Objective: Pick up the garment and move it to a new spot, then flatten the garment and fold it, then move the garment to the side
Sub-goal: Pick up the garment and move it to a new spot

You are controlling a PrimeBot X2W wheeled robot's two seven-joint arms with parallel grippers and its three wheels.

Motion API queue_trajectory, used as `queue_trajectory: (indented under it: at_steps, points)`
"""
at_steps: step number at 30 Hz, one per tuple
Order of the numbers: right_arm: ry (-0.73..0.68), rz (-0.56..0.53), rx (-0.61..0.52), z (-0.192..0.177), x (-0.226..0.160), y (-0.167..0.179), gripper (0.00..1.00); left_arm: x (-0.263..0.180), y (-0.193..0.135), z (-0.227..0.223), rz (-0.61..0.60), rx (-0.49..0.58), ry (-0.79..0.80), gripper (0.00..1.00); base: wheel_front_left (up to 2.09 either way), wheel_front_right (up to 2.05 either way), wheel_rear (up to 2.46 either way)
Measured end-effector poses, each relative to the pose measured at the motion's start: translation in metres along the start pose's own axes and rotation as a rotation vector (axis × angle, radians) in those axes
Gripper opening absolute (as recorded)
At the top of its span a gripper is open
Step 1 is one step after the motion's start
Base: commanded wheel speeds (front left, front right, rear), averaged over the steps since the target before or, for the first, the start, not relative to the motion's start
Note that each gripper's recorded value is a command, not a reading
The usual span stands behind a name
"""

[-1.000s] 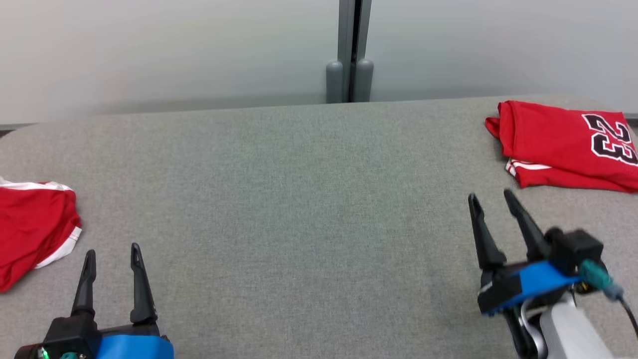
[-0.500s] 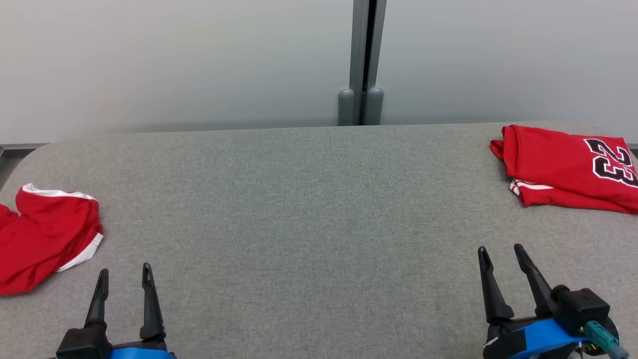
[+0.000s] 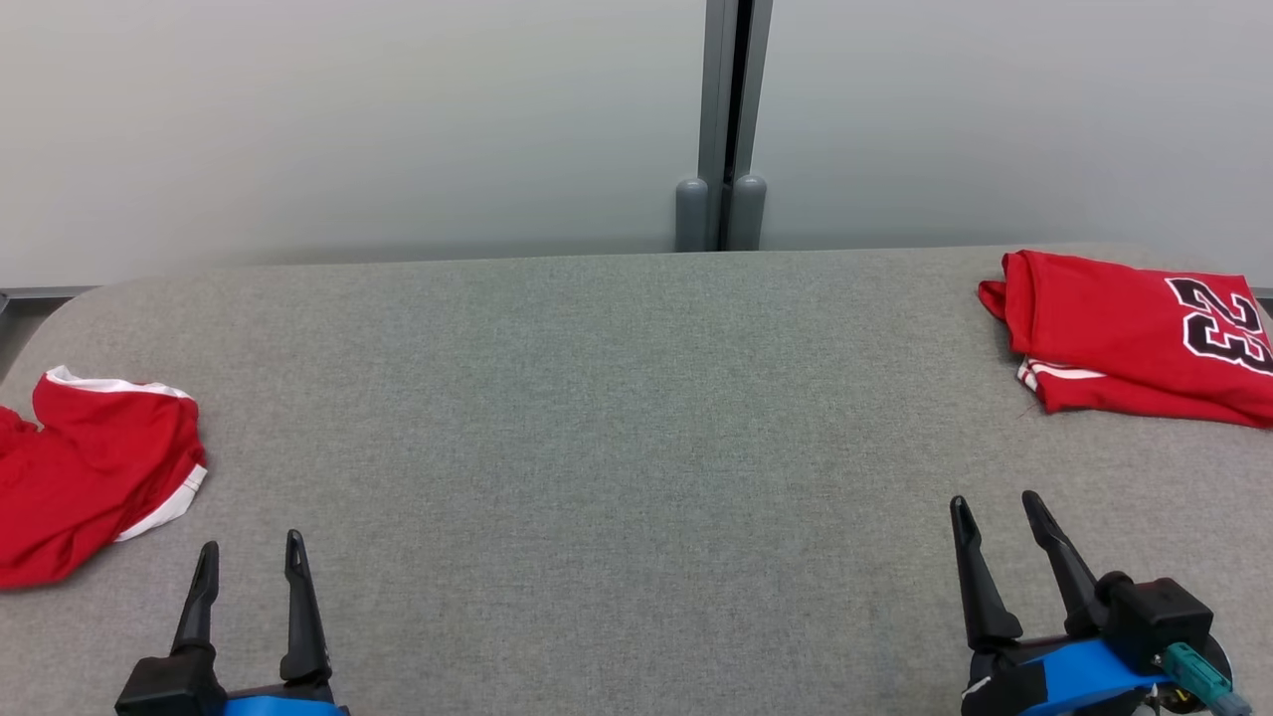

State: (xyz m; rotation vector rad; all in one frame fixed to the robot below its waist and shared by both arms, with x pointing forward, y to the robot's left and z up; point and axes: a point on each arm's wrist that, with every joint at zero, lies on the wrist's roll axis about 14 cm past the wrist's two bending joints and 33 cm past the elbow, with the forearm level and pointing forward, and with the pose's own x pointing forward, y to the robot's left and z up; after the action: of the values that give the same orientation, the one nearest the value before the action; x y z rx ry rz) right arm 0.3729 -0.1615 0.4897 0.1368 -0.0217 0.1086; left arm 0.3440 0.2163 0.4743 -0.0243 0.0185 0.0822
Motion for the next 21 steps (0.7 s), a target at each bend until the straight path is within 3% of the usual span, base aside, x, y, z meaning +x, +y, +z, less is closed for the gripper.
queue_trajectory:
  at_steps: [11,21]
  points:
    - [0.009,0.008,0.005,-0.003,0.000,0.003,1.00,-0.003,0.006,0.001,0.016,0.002,-0.003,1.00,0.00,0.00,0.00]
    - [0.027,0.096,0.020,-0.008,0.009,0.033,1.00,-0.020,0.033,0.006,0.098,0.007,-0.019,1.00,0.00,0.00,0.00]
